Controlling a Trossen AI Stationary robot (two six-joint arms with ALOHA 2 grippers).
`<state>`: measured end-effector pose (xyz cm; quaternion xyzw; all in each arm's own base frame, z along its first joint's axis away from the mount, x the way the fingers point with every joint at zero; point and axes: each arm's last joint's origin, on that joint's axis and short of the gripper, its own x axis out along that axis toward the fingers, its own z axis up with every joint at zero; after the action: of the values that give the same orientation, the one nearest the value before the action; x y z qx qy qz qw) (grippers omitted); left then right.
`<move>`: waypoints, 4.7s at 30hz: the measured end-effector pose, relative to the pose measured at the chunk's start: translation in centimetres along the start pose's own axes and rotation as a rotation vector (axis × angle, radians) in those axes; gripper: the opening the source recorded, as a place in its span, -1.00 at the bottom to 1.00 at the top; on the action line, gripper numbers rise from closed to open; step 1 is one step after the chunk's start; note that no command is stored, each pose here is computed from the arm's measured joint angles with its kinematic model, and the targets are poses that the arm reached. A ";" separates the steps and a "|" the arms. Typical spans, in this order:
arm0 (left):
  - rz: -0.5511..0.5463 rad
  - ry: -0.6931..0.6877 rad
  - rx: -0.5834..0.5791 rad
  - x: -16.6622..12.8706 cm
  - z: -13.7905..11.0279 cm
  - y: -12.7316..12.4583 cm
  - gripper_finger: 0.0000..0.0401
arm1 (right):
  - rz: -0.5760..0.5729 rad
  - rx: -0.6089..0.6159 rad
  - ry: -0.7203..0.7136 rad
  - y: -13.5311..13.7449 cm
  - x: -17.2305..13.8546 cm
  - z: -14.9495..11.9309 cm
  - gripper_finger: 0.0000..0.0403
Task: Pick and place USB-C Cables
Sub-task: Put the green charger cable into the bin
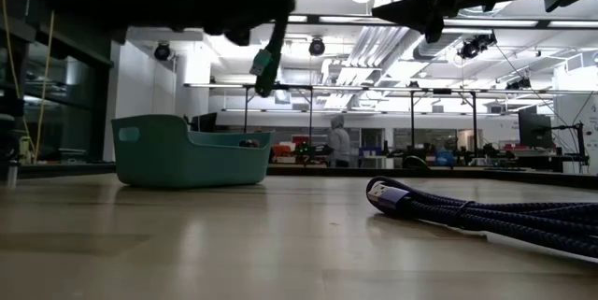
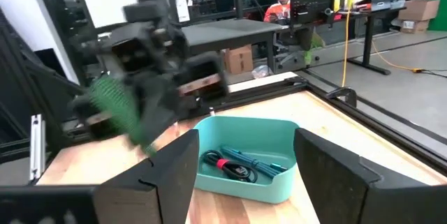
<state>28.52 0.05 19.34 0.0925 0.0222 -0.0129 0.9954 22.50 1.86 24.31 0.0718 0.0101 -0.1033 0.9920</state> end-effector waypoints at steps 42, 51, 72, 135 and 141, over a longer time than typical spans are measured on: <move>0.153 -0.144 -0.109 -4.6 -1.2 0.3 -1.00 | -0.008 0.006 -0.008 0.0 0.0 0.1 0.13; 0.295 -0.107 -0.175 -4.3 -1.0 0.8 -1.00 | -0.007 0.006 -0.008 0.0 0.0 0.1 0.13; 0.784 0.650 -0.083 -2.7 -0.7 0.6 -1.00 | -0.009 0.004 -0.001 0.0 0.0 0.0 0.13; 0.645 1.198 -0.404 0.4 -4.9 1.9 -0.97 | -0.009 0.006 0.002 0.0 0.0 0.0 0.13; 0.607 1.212 -0.373 0.4 -4.9 1.6 -0.83 | -0.009 0.006 0.002 0.0 0.0 0.0 0.13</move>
<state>28.81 2.48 14.81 -0.0870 0.5481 0.3233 0.7665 22.49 1.84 24.28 0.0747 0.0110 -0.1078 0.9913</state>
